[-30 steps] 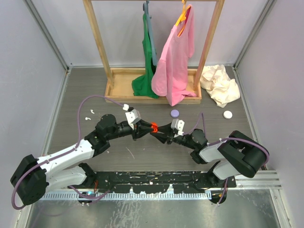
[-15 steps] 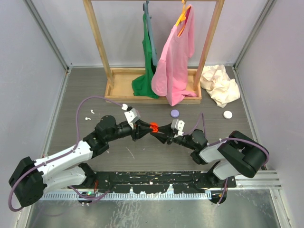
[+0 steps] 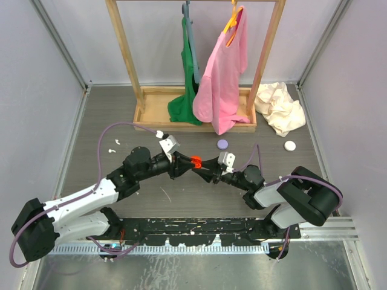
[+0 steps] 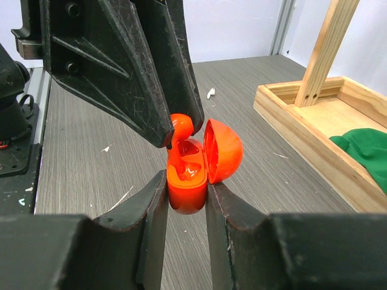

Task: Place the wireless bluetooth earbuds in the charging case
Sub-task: Place the earbud in the charging case.

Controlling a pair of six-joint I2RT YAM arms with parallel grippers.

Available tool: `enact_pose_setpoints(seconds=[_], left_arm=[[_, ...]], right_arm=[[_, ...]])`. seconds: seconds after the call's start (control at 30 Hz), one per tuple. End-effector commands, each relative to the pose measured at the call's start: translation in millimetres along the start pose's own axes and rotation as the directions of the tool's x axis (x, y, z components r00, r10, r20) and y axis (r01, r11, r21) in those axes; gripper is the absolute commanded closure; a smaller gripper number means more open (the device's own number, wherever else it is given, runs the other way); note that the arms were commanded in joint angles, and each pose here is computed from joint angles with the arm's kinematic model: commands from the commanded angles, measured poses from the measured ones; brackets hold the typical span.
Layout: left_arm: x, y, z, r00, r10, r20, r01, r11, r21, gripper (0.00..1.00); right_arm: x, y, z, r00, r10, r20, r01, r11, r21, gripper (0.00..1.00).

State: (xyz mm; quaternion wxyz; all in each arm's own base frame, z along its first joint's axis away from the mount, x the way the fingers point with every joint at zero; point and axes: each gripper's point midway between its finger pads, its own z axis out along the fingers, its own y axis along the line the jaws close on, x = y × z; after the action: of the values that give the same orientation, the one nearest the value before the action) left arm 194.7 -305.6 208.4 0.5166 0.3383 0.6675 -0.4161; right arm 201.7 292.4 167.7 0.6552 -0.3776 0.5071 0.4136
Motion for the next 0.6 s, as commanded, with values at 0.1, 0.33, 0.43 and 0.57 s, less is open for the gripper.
enact_pose_setpoints(seconds=[0.1,0.33,0.43,0.57], left_arm=[[-16.2,-3.4,7.9,0.999,-0.039,-0.009,0.039,0.999,-0.02,0.73],[-17.6,4.0,9.8,0.993,-0.108,-0.047,0.103,0.99,-0.093,0.69],[-20.8,2.3,9.7,0.99,-0.13,-0.052,0.125,0.987,-0.096,0.64],[-25.8,-1.9,8.8,0.986,-0.158,-0.051,0.153,0.984,-0.088,0.57]], right_arm=[[-30.4,-5.3,4.3,0.991,-0.07,0.112,0.067,0.997,0.025,0.86],[-29.4,-6.0,4.7,0.992,-0.068,0.11,0.065,0.997,0.027,0.86],[-29.5,-5.9,4.8,0.992,-0.068,0.11,0.066,0.997,0.027,0.86],[-29.5,-6.5,4.7,0.992,-0.068,0.11,0.065,0.997,0.029,0.86]])
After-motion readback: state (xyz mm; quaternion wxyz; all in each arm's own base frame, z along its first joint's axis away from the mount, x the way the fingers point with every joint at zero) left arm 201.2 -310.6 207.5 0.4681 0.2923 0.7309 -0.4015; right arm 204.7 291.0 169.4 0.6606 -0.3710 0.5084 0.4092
